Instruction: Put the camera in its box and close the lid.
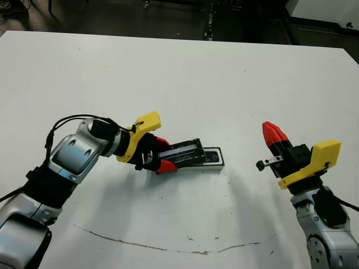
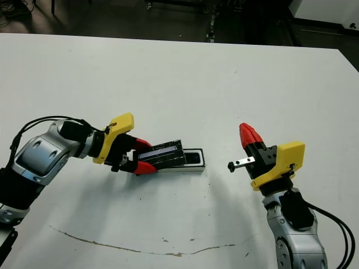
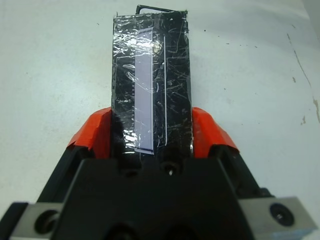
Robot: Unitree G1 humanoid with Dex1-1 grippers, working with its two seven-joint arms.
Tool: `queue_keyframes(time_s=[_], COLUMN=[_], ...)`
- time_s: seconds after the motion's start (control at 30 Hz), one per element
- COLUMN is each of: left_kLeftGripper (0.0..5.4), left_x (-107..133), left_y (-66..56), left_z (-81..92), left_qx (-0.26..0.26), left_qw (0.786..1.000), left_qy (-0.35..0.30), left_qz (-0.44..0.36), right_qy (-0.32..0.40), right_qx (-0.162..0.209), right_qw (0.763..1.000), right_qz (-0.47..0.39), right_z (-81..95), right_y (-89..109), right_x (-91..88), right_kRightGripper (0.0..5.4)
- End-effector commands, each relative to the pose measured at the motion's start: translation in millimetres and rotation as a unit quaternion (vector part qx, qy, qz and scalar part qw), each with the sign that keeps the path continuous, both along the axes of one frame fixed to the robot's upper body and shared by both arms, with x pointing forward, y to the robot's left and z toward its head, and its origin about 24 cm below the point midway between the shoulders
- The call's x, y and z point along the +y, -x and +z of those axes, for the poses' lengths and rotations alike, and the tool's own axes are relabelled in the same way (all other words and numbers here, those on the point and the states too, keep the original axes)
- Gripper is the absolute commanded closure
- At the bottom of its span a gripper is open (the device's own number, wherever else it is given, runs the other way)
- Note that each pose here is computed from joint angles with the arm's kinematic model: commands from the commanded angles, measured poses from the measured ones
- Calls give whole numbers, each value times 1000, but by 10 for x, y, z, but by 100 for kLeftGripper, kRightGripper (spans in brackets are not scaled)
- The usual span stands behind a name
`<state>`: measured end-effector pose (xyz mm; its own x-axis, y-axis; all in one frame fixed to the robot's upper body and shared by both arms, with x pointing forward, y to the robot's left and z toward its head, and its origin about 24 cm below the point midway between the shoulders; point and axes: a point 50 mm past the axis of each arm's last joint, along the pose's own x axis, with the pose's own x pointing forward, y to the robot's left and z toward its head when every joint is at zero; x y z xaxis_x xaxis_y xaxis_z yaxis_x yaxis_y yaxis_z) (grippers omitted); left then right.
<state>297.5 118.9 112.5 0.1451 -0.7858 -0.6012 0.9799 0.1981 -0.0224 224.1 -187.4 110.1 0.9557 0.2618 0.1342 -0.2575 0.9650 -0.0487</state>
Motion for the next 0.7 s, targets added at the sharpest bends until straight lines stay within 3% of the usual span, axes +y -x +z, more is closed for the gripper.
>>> queue_keyframes(time_s=[0.03,0.53,0.7], left_kLeftGripper=[223,223,223], left_x=[-103,-293,-362], left_y=[89,94,75], left_z=[-182,-293,-309], left_qx=[30,38,19], left_qw=[999,998,998], left_qy=[-9,-12,-15], left_qz=[-22,-51,-65], right_qy=[6,4,2], right_qx=[8,7,11], right_qw=[1000,1000,1000], right_qz=[-5,-5,-7], right_z=[-29,-33,-29], right_y=[10,10,14], right_x=[-36,-35,-35], right_kRightGripper=[540,540,540])
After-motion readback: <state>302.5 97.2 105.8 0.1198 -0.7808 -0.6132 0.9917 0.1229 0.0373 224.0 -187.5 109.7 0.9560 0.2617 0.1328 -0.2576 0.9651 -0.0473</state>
